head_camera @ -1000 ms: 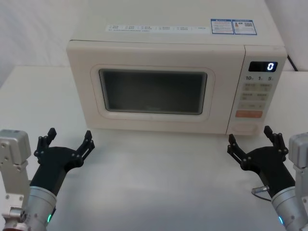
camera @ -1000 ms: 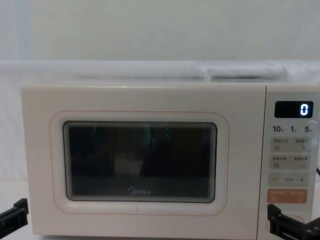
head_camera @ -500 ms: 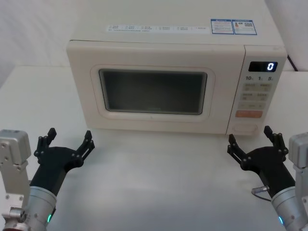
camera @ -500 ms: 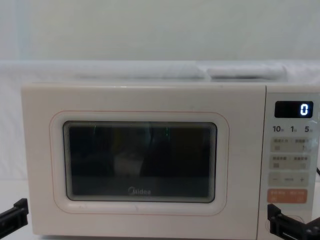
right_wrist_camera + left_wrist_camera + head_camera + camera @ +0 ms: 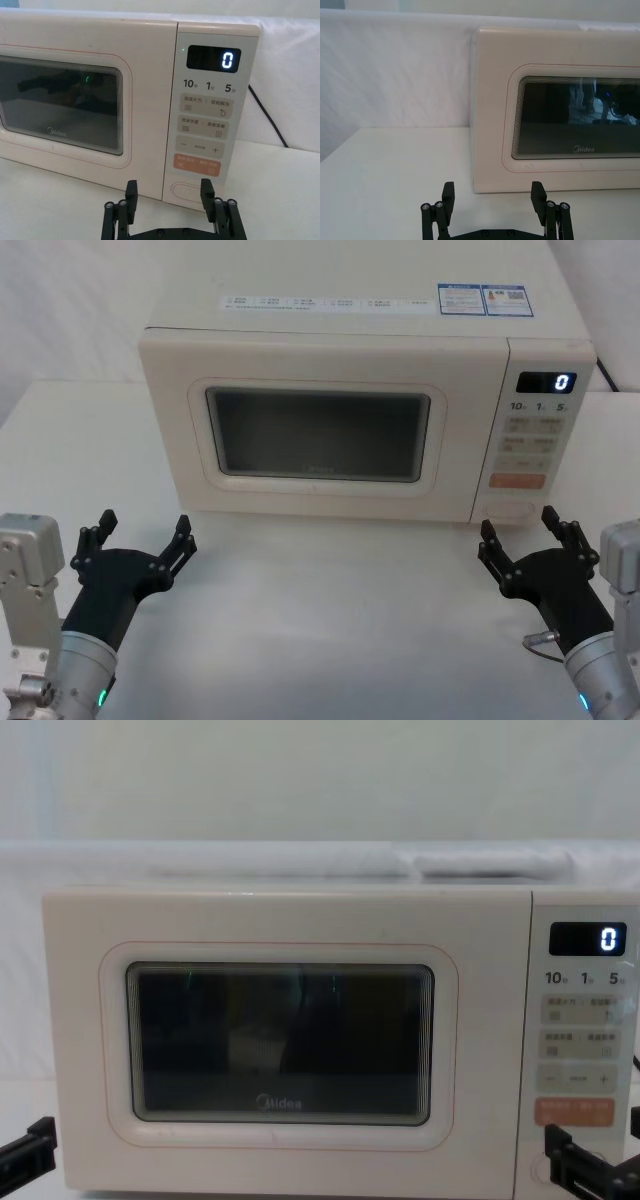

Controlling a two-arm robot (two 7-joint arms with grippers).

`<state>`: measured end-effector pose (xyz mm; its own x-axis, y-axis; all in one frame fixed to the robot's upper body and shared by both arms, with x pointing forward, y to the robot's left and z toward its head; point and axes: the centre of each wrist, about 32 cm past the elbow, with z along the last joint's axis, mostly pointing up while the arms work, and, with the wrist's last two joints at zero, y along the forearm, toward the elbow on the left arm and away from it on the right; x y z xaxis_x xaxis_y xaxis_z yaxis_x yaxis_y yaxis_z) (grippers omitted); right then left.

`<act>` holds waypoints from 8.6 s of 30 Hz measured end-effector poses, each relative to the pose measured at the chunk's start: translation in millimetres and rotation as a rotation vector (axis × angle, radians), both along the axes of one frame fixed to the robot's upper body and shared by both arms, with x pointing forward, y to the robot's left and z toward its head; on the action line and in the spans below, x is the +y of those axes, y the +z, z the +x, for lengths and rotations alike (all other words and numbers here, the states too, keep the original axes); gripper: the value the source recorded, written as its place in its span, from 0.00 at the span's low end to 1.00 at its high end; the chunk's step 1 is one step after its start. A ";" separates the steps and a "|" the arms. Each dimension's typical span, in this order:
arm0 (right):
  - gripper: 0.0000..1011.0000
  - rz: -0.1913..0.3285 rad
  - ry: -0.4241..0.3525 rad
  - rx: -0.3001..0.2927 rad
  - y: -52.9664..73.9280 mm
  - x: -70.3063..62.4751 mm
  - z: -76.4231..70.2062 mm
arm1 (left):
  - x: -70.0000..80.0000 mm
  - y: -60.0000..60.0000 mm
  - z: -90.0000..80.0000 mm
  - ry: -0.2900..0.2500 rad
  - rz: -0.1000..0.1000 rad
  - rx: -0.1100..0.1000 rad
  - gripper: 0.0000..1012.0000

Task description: Press the button to open the microwave door with one hand; close the microwave door with the other hand.

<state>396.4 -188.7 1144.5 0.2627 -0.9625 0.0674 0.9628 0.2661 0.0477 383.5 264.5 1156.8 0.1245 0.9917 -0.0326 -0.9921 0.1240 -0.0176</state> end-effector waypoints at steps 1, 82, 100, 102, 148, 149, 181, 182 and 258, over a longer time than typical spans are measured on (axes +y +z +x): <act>0.78 0.000 0.000 0.000 0.0 0.0 0.0 | 0.0 0.0 0.0 0.000 0.000 0.000 0.99; 0.00 0.056 -0.078 0.128 -31.1 4.4 62.3 | 0.0 0.0 0.0 0.000 0.000 0.000 0.99; 0.00 0.045 -0.086 0.130 -32.5 7.6 80.3 | 0.0 0.0 0.0 0.000 0.000 0.000 0.99; 0.00 0.046 -0.086 0.129 -32.2 7.8 81.5 | 0.0 0.0 0.0 0.000 0.000 0.000 0.99; 0.00 0.057 -0.083 0.126 -29.6 -1.1 86.2 | 0.0 0.0 0.0 0.000 0.000 0.000 0.99; 0.00 0.053 -0.080 0.124 -28.9 -2.8 82.2 | 0.0 0.0 0.0 0.000 0.000 0.000 0.99; 0.22 0.108 -0.059 0.052 -28.1 -39.2 23.3 | 0.0 0.0 0.0 0.000 0.000 0.000 0.99; 0.24 0.107 -0.056 0.049 -27.9 -39.6 23.1 | 0.0 0.0 0.0 0.000 0.000 0.000 0.99; 0.99 0.107 -0.051 0.045 -28.0 -39.7 23.1 | 0.0 0.0 0.0 0.000 0.000 0.000 0.99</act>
